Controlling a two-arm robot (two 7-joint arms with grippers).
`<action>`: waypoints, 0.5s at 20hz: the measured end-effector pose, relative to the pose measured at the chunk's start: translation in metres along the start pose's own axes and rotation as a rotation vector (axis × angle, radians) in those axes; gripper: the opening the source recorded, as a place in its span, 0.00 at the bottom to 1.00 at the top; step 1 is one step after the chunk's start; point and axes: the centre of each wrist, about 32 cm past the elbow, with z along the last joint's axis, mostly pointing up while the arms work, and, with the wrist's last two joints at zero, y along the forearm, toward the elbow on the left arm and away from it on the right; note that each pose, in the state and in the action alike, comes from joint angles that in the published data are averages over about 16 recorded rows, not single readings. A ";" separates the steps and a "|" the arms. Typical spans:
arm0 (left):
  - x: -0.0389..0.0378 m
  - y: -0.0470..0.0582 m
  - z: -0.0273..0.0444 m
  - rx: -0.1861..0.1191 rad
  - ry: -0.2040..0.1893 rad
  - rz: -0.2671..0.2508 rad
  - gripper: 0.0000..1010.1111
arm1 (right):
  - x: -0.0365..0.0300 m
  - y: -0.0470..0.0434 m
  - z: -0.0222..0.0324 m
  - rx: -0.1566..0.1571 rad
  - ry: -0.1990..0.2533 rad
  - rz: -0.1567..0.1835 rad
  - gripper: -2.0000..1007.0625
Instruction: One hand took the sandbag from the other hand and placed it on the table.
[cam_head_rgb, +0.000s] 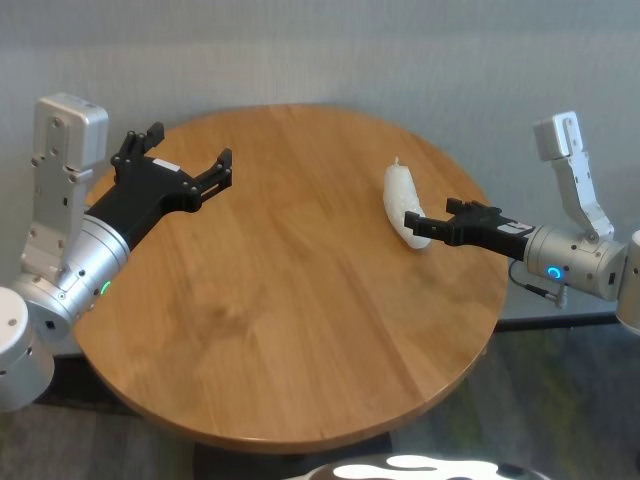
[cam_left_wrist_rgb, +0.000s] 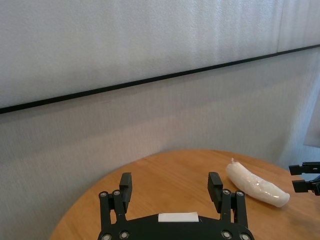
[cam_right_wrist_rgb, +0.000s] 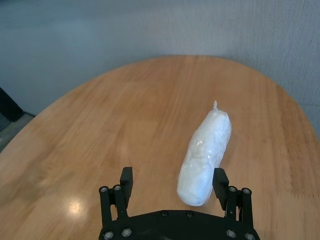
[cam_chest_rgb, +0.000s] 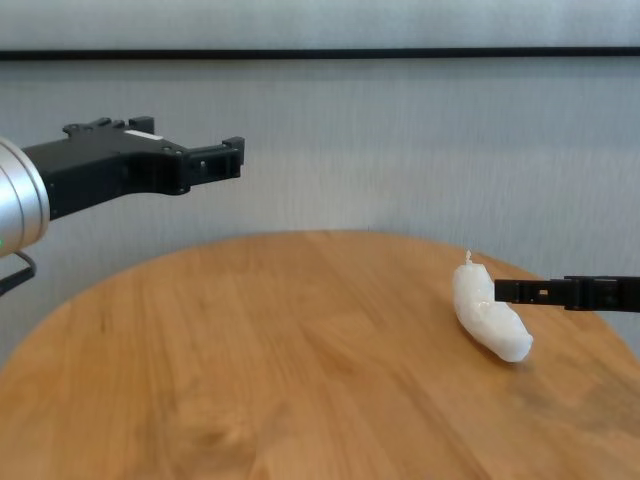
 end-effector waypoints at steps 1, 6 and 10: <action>0.0000 0.000 0.0000 0.000 0.000 0.000 0.99 | 0.0000 0.0000 0.0000 0.000 0.000 0.000 1.00; -0.0001 0.000 0.0003 0.001 -0.001 0.002 0.99 | -0.0007 0.0005 0.0004 0.003 -0.004 0.002 1.00; -0.0005 0.000 0.0009 0.005 -0.003 0.011 0.99 | -0.0042 0.0029 0.0031 0.018 -0.019 0.011 1.00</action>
